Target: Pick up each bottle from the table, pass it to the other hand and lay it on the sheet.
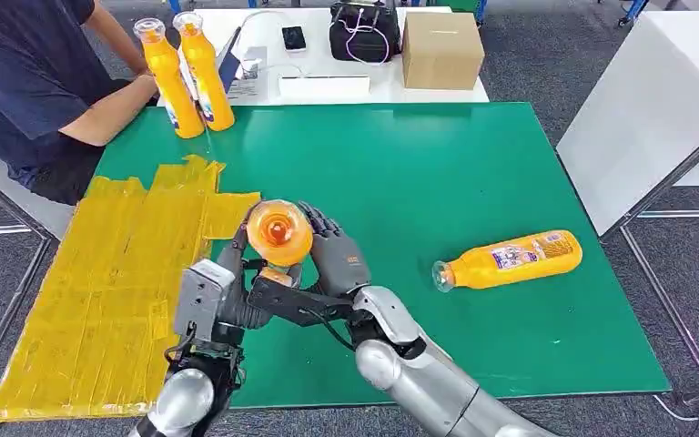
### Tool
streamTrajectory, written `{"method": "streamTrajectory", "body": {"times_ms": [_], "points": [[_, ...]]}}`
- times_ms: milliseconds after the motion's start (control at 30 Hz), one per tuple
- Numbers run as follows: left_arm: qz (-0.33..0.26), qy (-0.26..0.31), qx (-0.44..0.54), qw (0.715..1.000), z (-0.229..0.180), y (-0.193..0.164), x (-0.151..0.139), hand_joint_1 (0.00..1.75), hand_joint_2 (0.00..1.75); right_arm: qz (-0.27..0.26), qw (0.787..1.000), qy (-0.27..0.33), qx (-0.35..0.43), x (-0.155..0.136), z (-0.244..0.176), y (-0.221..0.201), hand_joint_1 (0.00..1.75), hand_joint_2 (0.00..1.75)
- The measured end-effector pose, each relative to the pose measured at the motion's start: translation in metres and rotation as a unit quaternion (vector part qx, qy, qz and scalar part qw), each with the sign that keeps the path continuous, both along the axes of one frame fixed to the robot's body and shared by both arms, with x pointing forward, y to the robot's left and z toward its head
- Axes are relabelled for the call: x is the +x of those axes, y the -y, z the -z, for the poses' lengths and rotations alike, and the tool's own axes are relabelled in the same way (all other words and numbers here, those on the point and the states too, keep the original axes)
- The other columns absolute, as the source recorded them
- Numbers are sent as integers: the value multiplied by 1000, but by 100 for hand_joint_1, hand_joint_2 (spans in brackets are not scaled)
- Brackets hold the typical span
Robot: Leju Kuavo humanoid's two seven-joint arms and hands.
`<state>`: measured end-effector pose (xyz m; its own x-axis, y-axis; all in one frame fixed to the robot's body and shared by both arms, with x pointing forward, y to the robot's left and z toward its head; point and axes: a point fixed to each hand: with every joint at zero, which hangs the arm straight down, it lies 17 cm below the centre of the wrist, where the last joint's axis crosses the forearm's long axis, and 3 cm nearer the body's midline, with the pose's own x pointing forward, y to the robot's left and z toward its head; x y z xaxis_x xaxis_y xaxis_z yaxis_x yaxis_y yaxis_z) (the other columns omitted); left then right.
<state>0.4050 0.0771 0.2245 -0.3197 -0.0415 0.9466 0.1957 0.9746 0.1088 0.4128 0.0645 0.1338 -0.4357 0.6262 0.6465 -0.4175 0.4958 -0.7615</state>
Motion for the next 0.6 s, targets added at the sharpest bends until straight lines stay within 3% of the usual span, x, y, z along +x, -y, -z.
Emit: {"method": "streamTrajectory", "body": {"times_ms": [133,267,400,600], "points": [[-36,55,139,988,-4,-9,12,175,175,-1,1000,-6,-9,-1,7,3,0,0],[-74,88,292,949,1,-14,26,175,175,8,1000,-18,-21,0,17,12,0,0],[-125,81,411,899,11,-43,59,175,175,3,999,-30,-39,-18,41,22,0,0],[-150,58,472,867,25,-69,81,175,175,4,998,-29,-49,-29,52,33,0,0]]}}
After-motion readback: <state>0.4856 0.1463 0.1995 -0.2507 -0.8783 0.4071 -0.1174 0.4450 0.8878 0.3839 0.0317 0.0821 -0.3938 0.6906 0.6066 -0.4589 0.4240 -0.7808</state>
